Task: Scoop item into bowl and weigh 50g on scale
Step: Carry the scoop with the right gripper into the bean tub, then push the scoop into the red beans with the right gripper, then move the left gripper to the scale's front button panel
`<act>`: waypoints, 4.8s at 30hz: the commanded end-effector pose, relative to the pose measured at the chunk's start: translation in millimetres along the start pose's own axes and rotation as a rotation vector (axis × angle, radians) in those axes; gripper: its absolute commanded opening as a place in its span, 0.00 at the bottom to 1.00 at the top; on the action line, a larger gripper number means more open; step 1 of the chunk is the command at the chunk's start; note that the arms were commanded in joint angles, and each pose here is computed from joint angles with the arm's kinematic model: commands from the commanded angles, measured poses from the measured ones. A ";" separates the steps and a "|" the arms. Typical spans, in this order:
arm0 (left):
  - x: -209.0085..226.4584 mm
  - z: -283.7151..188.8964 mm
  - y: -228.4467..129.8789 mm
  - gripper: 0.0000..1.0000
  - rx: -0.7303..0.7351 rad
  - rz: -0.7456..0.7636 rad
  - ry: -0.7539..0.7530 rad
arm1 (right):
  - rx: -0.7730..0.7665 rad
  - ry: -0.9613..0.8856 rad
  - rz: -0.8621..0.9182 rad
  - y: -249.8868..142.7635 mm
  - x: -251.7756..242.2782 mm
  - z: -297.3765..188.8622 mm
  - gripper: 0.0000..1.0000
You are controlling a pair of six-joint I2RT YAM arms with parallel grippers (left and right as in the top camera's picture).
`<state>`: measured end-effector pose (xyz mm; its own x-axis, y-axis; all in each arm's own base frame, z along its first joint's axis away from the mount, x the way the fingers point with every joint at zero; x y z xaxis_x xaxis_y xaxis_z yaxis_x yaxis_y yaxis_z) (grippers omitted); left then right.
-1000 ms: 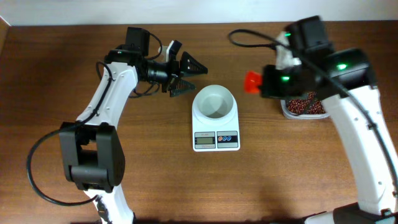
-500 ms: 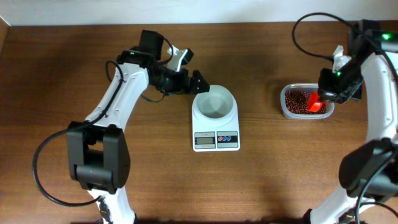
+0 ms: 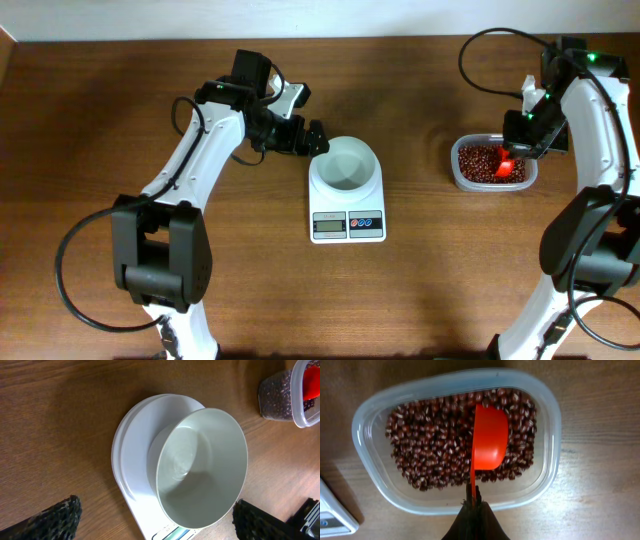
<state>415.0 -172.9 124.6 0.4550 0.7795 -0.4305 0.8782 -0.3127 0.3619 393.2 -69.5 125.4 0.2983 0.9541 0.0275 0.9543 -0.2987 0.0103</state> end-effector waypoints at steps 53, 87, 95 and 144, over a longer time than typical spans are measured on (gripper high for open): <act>-3.4 -7.7 7.0 0.99 -0.021 0.030 0.009 | -0.239 -0.058 0.098 2.6 -0.8 5.1 0.04; -3.4 -7.7 7.0 0.99 -0.021 0.030 0.009 | -0.055 -0.028 0.024 -18.2 6.0 44.7 0.04; -3.4 -7.7 7.0 0.99 -0.021 0.030 0.009 | -0.094 -0.022 0.018 -8.9 7.7 44.1 0.04; -156.8 7.4 -82.1 0.00 0.123 0.684 0.293 | -0.232 -0.053 0.066 28.4 -11.4 -8.6 0.99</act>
<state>291.2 -258.7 191.1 0.7920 0.6013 -0.1056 0.5788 -0.6847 0.4430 413.5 -86.7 130.0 0.3581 0.9334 -0.0226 0.9112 -0.3441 0.2265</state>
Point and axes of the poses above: each gripper's point midway between its finger pads, its own z axis out along the fingers, its own x axis along the line the jaws close on, y = z × x, the point moved 1 cm from there along -z, back along the fingers, and after that the axes turned 7 degrees about z, right-handed, at the moved point
